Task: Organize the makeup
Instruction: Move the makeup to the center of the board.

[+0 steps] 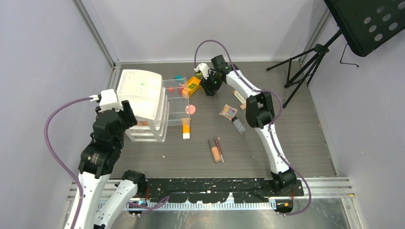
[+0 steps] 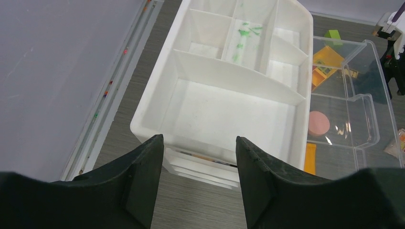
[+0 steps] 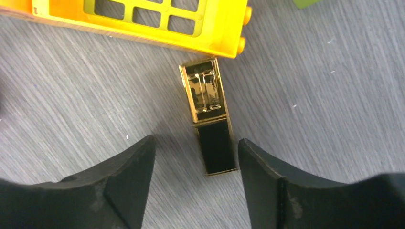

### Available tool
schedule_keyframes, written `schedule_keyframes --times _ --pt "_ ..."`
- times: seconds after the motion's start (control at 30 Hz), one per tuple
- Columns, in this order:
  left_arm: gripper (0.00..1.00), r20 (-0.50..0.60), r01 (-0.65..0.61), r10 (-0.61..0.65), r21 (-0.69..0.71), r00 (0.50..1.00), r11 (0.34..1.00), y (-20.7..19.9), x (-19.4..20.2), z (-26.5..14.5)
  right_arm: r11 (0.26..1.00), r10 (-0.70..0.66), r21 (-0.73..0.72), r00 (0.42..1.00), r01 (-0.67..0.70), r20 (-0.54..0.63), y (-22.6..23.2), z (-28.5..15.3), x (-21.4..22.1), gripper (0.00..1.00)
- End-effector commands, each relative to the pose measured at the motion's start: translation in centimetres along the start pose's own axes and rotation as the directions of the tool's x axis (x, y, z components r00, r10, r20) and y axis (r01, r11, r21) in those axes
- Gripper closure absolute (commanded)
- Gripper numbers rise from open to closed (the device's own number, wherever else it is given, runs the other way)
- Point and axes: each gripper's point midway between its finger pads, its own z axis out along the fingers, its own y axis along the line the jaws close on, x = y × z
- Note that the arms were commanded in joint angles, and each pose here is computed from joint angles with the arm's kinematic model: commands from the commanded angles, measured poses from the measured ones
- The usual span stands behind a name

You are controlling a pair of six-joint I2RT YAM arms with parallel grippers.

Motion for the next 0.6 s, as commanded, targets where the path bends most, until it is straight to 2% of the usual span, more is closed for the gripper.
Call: schedule_keyframes --times 0.0,0.13,0.3,0.57 --pt "0.41 0.037 0.017 -0.017 -0.007 0.999 1.000 0.0 -1.0 0.3 0.999 0.015 -0.030 1.000 -0.015 0.021 0.5 -0.2 -0.6 0.42" --pt "0.41 0.037 0.017 -0.017 -0.005 0.999 1.000 -0.1 -1.0 0.3 1.000 0.019 -0.023 1.000 -0.018 0.002 0.7 -0.2 -0.2 0.44" --pt "0.41 0.034 0.016 -0.016 -0.002 0.999 1.000 -0.1 -1.0 0.4 0.999 0.023 -0.031 1.000 -0.024 -0.013 1.3 -1.2 0.1 0.54" --pt "0.41 0.030 0.016 -0.016 0.005 0.999 1.000 -0.3 -0.9 0.4 0.992 0.129 -0.001 0.991 -0.129 0.024 2.8 -4.0 -0.3 0.67"
